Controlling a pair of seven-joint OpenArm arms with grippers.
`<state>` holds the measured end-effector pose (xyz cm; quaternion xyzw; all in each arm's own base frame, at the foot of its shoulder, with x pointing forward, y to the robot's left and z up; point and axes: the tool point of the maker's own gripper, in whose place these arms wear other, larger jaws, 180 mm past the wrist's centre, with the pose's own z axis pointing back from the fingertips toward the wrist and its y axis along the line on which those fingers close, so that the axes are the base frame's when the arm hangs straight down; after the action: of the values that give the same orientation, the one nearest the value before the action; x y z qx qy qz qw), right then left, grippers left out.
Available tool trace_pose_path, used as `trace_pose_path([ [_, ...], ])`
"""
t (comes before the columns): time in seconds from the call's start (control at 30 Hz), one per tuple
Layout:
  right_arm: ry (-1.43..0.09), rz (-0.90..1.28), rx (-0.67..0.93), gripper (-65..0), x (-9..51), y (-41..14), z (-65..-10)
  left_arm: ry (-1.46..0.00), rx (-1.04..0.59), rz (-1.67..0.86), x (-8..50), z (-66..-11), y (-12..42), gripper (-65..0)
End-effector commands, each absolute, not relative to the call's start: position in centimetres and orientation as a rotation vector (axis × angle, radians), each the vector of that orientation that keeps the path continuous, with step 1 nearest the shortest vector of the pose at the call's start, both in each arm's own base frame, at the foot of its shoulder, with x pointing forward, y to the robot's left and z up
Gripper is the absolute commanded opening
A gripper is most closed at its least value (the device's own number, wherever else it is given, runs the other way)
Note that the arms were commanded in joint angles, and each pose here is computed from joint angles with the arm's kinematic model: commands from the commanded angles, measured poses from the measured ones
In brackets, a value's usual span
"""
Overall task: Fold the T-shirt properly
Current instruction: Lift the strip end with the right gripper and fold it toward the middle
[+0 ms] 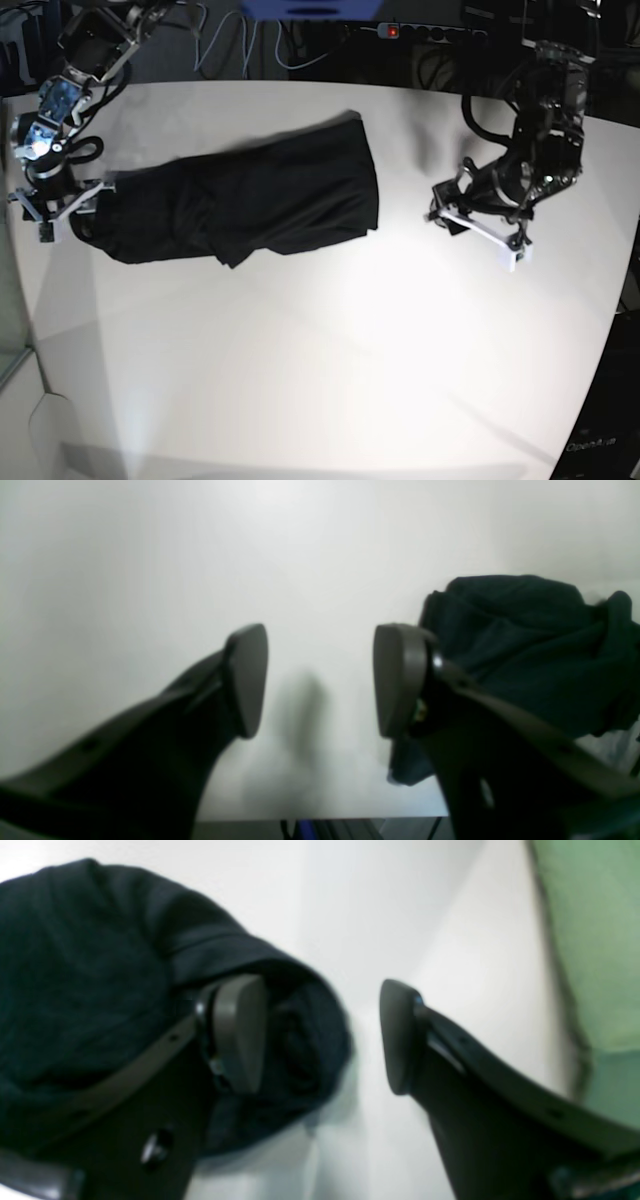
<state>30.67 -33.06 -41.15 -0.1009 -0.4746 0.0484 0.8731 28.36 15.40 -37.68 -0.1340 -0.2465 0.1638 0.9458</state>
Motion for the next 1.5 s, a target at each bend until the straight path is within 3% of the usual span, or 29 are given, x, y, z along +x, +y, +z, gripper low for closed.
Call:
trace_pose_path([
  [0.0, -1.048, 0.104, -0.237, -28.1, 31.7, -33.9, -39.3, -0.537, -0.272, 0.326, 29.0, -36.8, 15.6, -31.8],
  [0.5, -0.987, 0.077, -0.18, -29.2, 30.5, -33.2, -42.2, -0.525, -0.26, 0.328, 28.5, -37.2, 16.1, -31.8],
  [0.6, -0.986, 0.076, -0.177, -36.9, 30.5, -33.0, -42.4, -0.525, -0.26, 0.328, 28.5, -37.2, 16.1, -31.8],
  [0.8, -0.966, 0.081, -0.169, -63.5, 29.7, -32.7, -43.1, -0.524, -0.262, 0.326, 28.4, -37.2, 15.9, -31.8],
  [0.83, -0.969, 0.079, -0.165, -65.0, 29.8, -32.4, -43.1, -0.524, -0.262, 0.326, 28.4, -37.2, 15.9, -31.8],
  [1.47, -1.215, 0.249, -0.303, -65.0, 30.6, -26.5, -32.3, -0.477, -0.29, 0.296, 27.7, -38.5, 13.7, -31.8],
])
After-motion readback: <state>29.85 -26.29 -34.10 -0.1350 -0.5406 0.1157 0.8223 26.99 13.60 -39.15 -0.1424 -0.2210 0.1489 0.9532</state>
